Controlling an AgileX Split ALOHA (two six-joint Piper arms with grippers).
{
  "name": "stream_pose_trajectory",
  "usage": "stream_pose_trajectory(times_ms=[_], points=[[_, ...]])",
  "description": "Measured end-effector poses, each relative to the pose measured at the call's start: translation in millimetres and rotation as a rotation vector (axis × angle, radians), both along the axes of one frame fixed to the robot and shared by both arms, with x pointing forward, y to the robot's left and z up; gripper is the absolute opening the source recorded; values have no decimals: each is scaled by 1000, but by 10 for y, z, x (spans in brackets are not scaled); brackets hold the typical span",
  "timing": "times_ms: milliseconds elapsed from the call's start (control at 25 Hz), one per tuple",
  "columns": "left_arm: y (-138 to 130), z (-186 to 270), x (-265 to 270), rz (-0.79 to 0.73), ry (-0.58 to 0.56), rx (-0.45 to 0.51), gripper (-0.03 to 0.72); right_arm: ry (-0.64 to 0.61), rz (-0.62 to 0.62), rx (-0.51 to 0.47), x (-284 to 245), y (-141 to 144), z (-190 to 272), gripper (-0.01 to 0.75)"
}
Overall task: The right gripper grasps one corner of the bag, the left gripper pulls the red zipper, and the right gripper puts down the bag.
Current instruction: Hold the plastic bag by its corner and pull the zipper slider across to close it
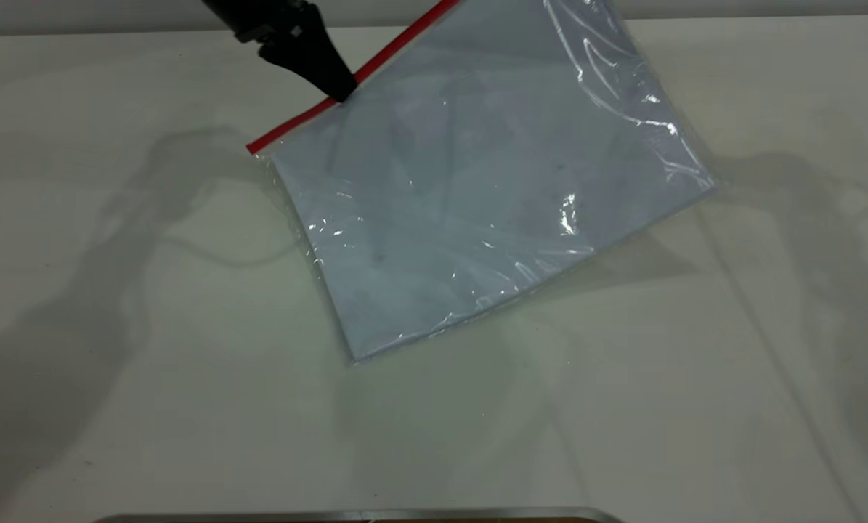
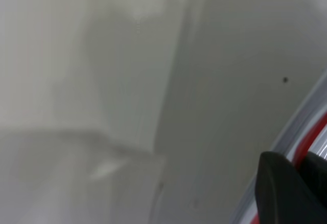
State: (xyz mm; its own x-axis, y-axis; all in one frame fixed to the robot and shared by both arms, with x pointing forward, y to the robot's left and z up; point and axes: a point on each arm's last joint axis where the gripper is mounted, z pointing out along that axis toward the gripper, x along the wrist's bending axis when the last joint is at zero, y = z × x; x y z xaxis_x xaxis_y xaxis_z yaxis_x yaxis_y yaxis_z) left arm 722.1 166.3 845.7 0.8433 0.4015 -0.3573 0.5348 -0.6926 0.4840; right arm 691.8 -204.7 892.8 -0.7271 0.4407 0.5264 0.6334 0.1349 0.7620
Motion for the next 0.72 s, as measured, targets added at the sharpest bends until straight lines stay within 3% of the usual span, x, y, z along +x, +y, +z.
stream_pose_trajectory(times_ms=[440, 720], points=[[305, -56, 26, 47, 40, 100, 69, -5, -51, 38, 45, -116, 32, 34], [358, -71, 29, 65, 53, 127, 72, -6, -54, 41, 48, -116, 35, 34]])
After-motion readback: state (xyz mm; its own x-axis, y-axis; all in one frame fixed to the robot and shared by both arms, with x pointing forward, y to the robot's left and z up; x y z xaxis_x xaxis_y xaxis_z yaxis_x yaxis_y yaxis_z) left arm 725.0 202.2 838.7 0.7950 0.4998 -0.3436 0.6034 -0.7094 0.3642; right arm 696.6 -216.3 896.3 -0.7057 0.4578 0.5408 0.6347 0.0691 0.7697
